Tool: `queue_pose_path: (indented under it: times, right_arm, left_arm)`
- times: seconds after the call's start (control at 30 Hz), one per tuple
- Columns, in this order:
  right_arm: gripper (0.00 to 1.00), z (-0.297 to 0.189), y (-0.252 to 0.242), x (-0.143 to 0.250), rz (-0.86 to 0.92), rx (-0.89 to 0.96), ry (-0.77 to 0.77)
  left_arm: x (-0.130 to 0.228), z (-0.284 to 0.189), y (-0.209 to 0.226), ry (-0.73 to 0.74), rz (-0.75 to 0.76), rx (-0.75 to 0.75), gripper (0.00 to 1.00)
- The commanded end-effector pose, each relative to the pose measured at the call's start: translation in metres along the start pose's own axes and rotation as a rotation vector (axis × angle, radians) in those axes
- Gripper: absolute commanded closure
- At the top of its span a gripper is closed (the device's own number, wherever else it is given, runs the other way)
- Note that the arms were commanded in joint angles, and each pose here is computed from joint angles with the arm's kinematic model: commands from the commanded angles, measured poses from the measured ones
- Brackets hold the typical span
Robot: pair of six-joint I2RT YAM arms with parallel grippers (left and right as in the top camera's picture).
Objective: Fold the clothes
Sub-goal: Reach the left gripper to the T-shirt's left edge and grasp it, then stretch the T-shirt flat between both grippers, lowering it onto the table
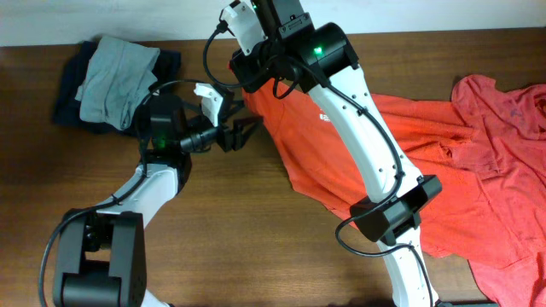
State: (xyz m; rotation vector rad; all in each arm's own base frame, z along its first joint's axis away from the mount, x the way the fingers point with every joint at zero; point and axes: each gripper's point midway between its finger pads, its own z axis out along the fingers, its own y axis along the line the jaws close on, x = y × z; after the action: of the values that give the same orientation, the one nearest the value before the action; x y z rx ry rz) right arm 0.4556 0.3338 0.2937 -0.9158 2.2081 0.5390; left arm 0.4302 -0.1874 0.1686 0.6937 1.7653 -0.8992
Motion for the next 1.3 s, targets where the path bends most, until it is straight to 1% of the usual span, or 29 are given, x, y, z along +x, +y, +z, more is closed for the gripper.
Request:
queue_pose_path:
  times: [0.0, 0.03, 0.07, 0.1, 0.13, 0.27, 0.4, 0.53, 0.63, 0.73, 0.87, 0.97, 1.03, 1.27]
  right_arm:
    - [0.96, -0.028, 0.016, -0.019, -0.019, -0.025, -0.07]
    - [0.95, -0.028, 0.016, -0.019, -0.019, -0.025, -0.07]
    - [0.96, -0.028, 0.016, -0.019, -0.019, -0.025, -0.07]
    - [0.95, -0.028, 0.016, -0.019, -0.019, -0.025, -0.07]
    - [0.96, -0.028, 0.016, -0.019, -0.019, -0.025, -0.07]
    - [0.96, -0.028, 0.016, -0.019, -0.019, -0.025, -0.069]
    - [0.96, -0.029, 0.015, -0.019, -0.02, -0.022, -0.072]
    - [0.92, -0.03, 0.013, -0.022, -0.022, -0.012, -0.08]
    - [0.91, -0.03, 0.013, -0.025, -0.026, -0.011, -0.093]
    - [0.91, -0.03, 0.012, -0.029, -0.031, -0.009, -0.11]
    - [0.91, -0.028, 0.013, -0.03, -0.033, -0.012, -0.116]
    - [0.91, -0.024, 0.014, -0.031, -0.036, -0.015, -0.117]
    - [0.91, -0.018, 0.015, -0.031, -0.039, -0.019, -0.116]
    - [0.91, 0.017, 0.022, -0.024, -0.049, -0.044, -0.092]
  left_arm:
    - [-0.004, 0.001, 0.005, -0.008, 0.014, -0.02, 0.71]
    - [-0.004, 0.001, 0.005, -0.008, 0.014, -0.02, 0.85]
    - [-0.004, 0.001, 0.005, -0.008, 0.013, -0.02, 0.92]
    - [-0.004, 0.001, 0.005, -0.009, 0.002, -0.02, 0.98]
    - [-0.005, 0.001, 0.005, -0.011, -0.008, -0.02, 0.99]
    - [-0.008, 0.001, 0.005, -0.024, -0.043, -0.018, 0.99]
    - [-0.013, -0.001, -0.006, -0.034, -0.041, 0.042, 0.99]
    - [-0.024, -0.015, -0.01, -0.035, -0.143, 0.052, 0.99]
    - [-0.031, -0.031, -0.01, -0.023, -0.201, 0.024, 0.99]
    - [-0.03, -0.052, -0.005, 0.014, -0.277, -0.074, 0.99]
    - [-0.013, -0.086, 0.016, 0.093, -0.38, -0.337, 0.99]
    - [0.004, -0.108, 0.027, 0.159, -0.423, -0.509, 0.99]
    - [0.016, -0.116, 0.028, 0.204, -0.452, -0.562, 0.99]
    - [0.062, -0.128, 0.029, 0.361, -0.554, -0.642, 0.99]
